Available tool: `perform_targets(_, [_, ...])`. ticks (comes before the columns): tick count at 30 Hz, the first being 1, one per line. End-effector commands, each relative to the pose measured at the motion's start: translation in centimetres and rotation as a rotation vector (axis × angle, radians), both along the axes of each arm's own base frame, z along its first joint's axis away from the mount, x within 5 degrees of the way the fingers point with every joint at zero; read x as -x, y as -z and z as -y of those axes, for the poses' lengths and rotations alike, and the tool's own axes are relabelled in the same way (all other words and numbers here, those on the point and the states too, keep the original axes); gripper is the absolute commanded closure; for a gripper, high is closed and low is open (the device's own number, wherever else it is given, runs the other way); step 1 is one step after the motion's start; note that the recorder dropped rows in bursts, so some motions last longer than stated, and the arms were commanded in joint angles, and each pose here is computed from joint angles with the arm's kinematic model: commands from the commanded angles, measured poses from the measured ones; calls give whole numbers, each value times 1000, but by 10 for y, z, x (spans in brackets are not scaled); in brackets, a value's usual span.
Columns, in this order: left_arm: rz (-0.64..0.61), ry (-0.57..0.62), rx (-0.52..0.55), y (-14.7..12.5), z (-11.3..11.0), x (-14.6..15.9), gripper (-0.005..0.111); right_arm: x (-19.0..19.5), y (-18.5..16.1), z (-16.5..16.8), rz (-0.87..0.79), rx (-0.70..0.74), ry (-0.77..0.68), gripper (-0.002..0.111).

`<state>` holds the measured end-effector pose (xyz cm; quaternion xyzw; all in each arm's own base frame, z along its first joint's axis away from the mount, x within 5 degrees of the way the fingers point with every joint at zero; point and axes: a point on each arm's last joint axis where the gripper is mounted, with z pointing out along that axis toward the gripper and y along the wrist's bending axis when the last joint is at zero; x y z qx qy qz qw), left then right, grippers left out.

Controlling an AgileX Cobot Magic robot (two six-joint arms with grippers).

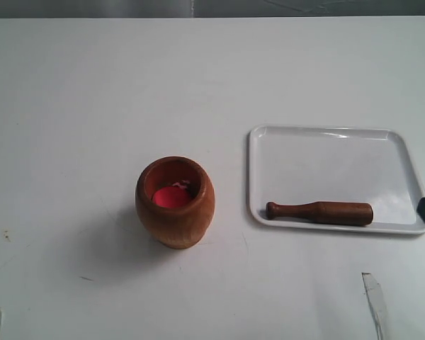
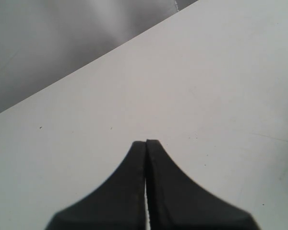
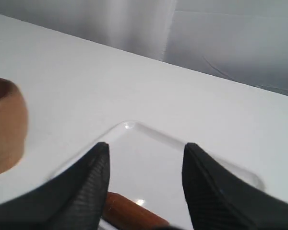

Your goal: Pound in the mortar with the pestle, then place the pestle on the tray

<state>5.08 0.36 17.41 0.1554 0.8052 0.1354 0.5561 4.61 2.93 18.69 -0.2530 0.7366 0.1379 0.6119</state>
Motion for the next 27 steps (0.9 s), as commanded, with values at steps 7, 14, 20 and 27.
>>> perform_targets(7, [4, 6, 15, 0, 1, 0, 107, -8, 1, 21, -28, -72, 430, 64])
perform_targets(14, [4, 6, 15, 0, 1, 0, 107, -8, 3, 30, -68, -155, 610, 64])
perform_targets(20, [4, 6, 15, 0, 1, 0, 107, -8, 3, 30, -70, -152, 611, 64])
perform_targets(27, [4, 6, 15, 0, 1, 0, 107, -8, 3, 30, -70, -152, 611, 64])
